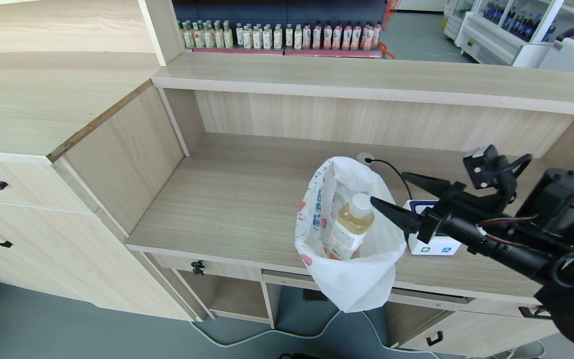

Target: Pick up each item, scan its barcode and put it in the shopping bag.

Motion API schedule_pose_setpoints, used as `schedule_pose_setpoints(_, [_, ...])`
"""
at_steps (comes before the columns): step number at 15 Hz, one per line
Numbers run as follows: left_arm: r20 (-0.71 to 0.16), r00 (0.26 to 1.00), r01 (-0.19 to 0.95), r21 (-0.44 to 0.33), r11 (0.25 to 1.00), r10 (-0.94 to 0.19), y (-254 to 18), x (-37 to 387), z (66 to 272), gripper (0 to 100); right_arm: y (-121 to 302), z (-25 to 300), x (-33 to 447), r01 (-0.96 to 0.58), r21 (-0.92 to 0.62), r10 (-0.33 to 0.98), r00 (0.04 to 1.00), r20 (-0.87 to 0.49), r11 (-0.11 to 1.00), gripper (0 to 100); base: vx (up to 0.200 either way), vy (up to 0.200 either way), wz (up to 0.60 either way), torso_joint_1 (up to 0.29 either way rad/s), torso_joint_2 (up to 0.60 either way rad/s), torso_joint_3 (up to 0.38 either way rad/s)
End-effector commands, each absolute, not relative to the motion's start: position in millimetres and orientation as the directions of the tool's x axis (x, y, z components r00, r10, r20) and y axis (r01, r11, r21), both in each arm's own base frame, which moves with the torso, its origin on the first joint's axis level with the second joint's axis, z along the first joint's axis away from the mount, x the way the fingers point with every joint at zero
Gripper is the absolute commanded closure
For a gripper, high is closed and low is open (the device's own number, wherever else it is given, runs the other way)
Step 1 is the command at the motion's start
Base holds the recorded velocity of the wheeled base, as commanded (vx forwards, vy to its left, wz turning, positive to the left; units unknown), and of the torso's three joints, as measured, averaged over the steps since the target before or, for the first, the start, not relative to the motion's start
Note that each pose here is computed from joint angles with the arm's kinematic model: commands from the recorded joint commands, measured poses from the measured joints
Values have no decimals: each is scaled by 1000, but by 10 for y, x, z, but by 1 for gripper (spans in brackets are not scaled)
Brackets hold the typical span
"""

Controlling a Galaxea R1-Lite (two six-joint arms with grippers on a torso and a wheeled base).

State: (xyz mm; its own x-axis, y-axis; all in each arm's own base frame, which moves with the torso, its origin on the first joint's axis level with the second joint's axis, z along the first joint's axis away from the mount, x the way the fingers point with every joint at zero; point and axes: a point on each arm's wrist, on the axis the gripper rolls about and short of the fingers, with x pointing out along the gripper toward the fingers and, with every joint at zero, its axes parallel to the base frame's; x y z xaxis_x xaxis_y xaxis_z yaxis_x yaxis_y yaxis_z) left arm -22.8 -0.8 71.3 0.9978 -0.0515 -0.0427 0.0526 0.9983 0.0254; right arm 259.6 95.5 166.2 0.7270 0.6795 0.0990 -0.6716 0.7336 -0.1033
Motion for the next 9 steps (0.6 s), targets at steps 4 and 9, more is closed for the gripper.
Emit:
schedule_pose_setpoints(4, [-43, 998, 53, 24, 998, -52, -8, -228, 713, 0, 80, 1651, 1723, -406, -52, 405, 914, -28, 912, 0, 0, 0, 0, 0, 0, 0])
schedule_pose_setpoints(9, [-43, 998, 53, 24, 998, -52, -8, -228, 713, 0, -54, 1655, 1630, -334, -50, 334, 942, -15, 941, 0, 0, 0, 0, 0, 0, 0])
